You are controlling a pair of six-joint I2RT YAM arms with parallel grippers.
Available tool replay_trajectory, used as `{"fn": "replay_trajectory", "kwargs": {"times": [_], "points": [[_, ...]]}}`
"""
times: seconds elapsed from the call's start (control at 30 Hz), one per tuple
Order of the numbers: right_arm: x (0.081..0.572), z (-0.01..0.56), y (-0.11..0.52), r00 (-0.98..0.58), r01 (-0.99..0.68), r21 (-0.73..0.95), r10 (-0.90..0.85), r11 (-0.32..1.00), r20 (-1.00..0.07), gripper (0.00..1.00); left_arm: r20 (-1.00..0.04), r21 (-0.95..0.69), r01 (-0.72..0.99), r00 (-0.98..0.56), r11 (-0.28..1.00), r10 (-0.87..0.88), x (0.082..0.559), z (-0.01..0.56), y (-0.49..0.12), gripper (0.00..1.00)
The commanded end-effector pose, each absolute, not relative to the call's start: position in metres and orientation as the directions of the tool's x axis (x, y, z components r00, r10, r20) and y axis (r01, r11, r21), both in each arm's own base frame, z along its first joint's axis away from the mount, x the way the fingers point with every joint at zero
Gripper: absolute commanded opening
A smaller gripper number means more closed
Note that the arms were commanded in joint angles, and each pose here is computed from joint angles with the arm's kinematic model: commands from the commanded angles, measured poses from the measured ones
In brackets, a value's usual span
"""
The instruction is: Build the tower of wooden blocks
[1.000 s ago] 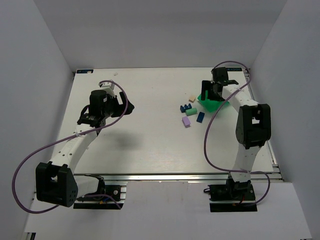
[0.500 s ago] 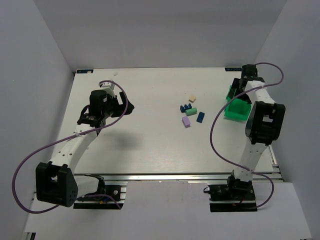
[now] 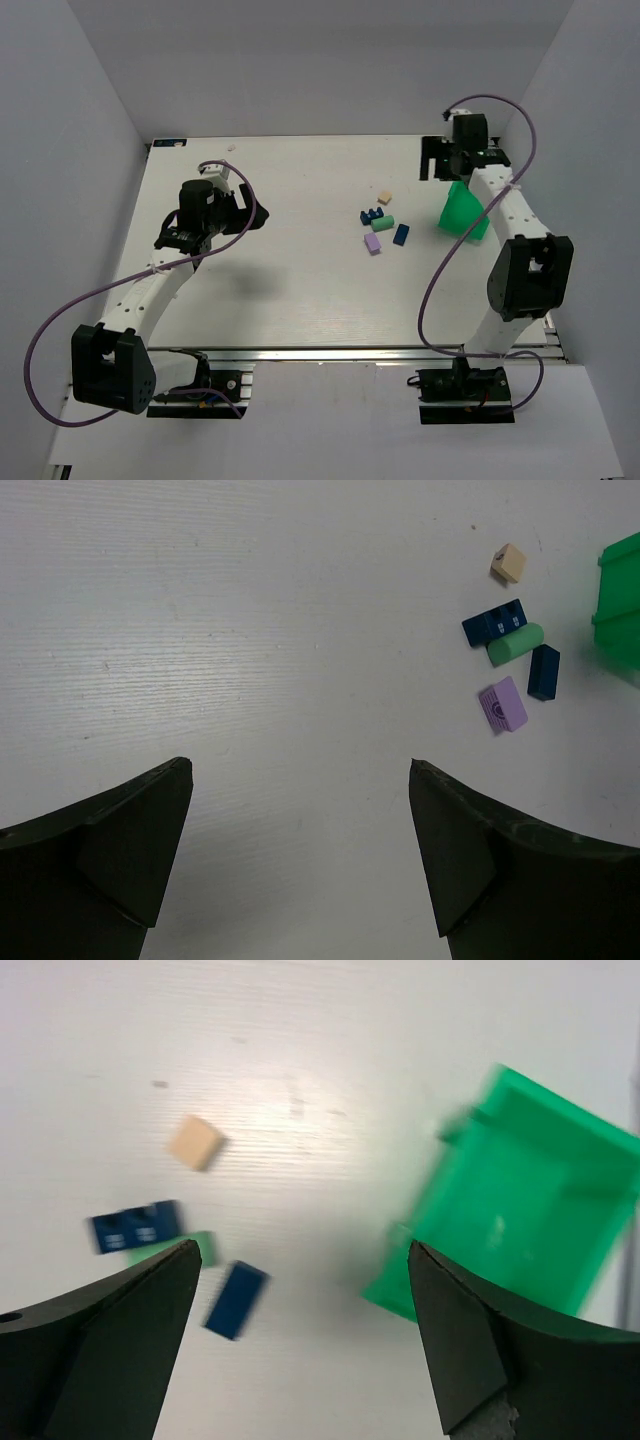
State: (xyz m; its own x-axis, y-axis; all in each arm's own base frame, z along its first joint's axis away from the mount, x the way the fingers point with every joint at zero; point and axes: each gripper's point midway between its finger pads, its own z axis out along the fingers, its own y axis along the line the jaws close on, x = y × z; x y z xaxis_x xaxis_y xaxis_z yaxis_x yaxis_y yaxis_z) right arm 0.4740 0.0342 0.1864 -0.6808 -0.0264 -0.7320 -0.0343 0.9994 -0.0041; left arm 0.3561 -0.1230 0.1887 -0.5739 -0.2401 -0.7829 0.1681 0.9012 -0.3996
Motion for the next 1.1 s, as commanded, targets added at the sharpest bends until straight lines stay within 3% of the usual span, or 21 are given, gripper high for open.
{"fn": "replay_trajectory", "kwargs": {"times": [0.0, 0.27, 0.73, 0.8, 0.87, 1.07], "points": [[0.477, 0.173, 0.09, -0.661, -0.212, 0.007, -0.138, 0.977, -0.738, 0.89, -0.797, -0.404, 0.195, -0.555, 0.894, -0.239, 0.36, 0.202, -0.126, 0.98], [0.468, 0.112, 0.18, -0.708, -0.348, 0.015, -0.253, 0.937, -0.66, 0.89, -0.799, -0.406, 0.2, -0.552, 0.892, -0.24, 0.359, 0.202, -0.127, 0.98], [0.464, 0.041, 0.199, -0.784, -0.295, -0.036, -0.263, 0.955, -0.562, 0.88, -0.792, -0.405, 0.197, -0.564, 0.893, -0.235, 0.357, 0.195, -0.126, 0.98], [0.463, 0.043, 0.2, -0.782, -0.297, -0.034, -0.263, 0.954, -0.564, 0.8, -0.791, -0.405, 0.195, -0.565, 0.894, -0.235, 0.358, 0.195, -0.126, 0.98], [0.464, 0.049, 0.204, -0.773, -0.309, -0.028, -0.268, 0.951, -0.575, 0.64, -0.789, -0.405, 0.194, -0.568, 0.894, -0.234, 0.358, 0.194, -0.127, 0.98], [0.465, 0.069, 0.219, -0.744, -0.357, -0.01, -0.291, 0.934, -0.602, 0.49, -0.786, -0.416, 0.206, -0.572, 0.886, -0.236, 0.357, 0.195, -0.132, 0.98]]}}
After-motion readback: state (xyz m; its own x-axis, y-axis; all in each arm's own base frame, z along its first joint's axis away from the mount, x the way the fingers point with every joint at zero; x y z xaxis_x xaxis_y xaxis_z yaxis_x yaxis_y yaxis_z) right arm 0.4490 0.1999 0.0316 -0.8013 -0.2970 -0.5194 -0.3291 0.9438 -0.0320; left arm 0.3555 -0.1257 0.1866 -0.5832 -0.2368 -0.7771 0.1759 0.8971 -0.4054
